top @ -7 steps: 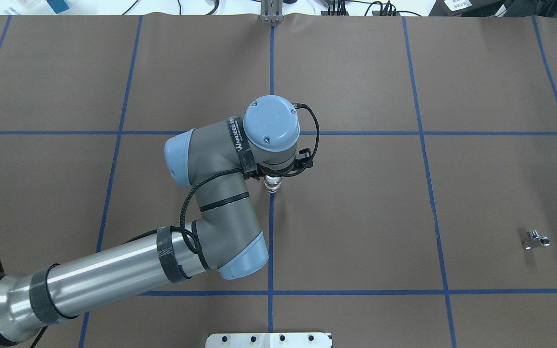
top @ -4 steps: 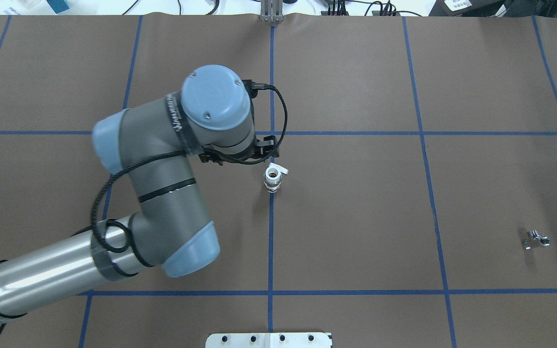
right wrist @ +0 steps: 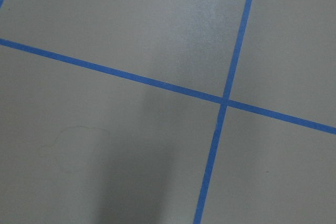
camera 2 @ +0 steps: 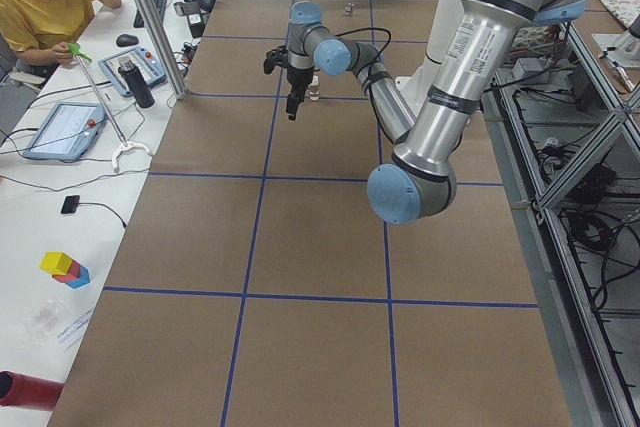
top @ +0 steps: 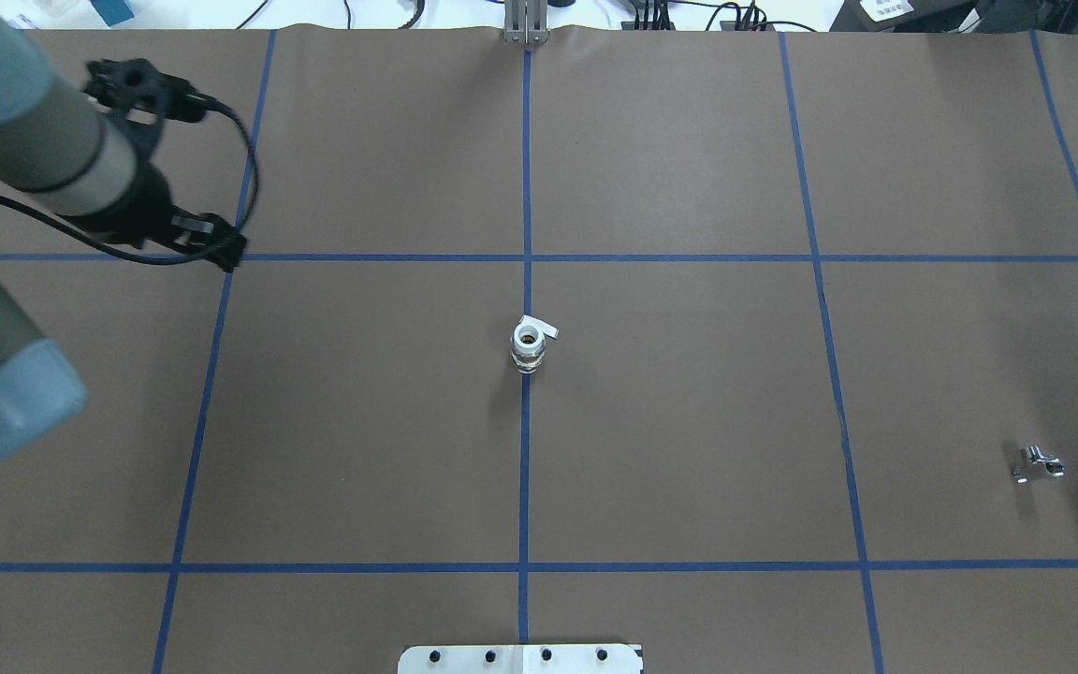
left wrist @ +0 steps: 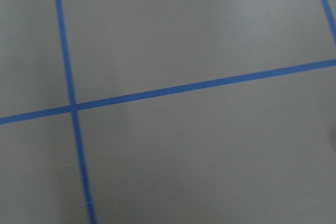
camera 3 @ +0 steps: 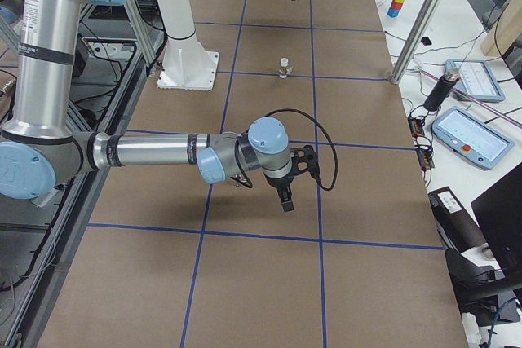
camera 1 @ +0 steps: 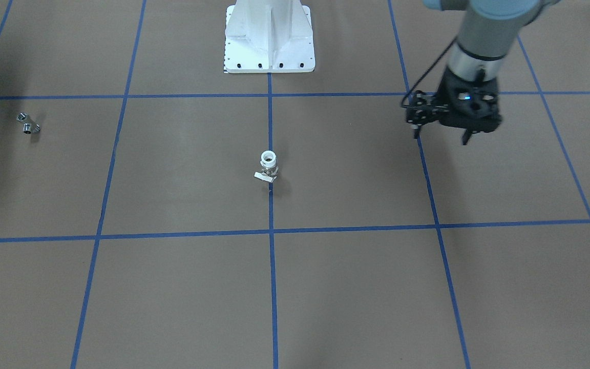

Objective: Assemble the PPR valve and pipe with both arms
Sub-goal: 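Open the left gripper, set the valve upright, and withdraw the left arm, then reach the right gripper down to the chrome pipe fitting and grasp it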

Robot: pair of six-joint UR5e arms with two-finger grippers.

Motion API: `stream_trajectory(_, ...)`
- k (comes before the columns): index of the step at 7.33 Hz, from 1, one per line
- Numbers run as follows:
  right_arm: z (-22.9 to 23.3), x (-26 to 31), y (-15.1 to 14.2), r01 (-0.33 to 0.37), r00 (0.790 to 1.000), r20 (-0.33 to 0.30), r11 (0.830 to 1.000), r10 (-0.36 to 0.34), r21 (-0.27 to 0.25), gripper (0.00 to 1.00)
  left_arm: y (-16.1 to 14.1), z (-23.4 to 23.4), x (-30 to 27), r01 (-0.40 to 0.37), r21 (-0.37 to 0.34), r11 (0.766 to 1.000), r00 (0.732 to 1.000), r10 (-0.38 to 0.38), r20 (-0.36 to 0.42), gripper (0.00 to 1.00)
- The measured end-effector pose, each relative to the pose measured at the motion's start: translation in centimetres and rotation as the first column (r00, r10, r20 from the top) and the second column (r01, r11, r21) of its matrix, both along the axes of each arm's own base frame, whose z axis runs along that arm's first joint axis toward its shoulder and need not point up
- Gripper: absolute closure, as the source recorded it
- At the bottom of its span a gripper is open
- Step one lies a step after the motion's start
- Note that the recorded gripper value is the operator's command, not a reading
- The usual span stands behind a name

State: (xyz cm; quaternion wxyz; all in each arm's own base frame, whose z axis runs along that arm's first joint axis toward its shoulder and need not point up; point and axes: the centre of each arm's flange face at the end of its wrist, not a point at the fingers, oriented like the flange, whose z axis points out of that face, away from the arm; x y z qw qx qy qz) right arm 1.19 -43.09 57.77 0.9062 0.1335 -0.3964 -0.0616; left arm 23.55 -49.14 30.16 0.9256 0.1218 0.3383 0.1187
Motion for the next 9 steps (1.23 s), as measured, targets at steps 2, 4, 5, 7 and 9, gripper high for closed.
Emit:
stream_trajectory(2, -2.4, -3.2, 0.3, -0.003, 1.0, 0.023, 0.999, 0.004, -0.039, 0.0, -2.7, 8.2, -15.2, -0.101, 0.09, 0.991, 0.994, 0.095, 0.062, 0.0)
stream_trajectory(4, -3.4, -6.1, 1.0, 0.013, 1.0, 0.023, 0.998, -0.012, -0.061, 0.0, -3.3, 15.0, -25.6, -0.145, 0.117, 0.982, 0.986, 0.135, 0.095, 0.0)
stream_trajectory(5, -3.2, -7.8, 1.8, 0.008, 1.0, 0.017, 0.998, -0.007, -0.064, 0.0, -2.2, 18.0, -28.9, -0.133, 0.097, 0.986, 0.989, 0.127, 0.07, 0.0)
stream_trajectory(7, -2.0, -12.0, 4.9, 0.007, 1.0, 0.002, 0.998, -0.007, -0.058, 0.0, 0.5, 22.2, -31.4, -0.112, 0.077, 0.991, 0.993, 0.11, 0.038, 0.0)
stream_trajectory(9, 0.0, -14.3, 9.3, 0.045, 0.999, -0.015, 0.999, -0.045, -0.029, 0.01, 1.4, 23.1, -31.8, -0.107, 0.089, 0.99, 0.994, 0.104, 0.036, 0.0)
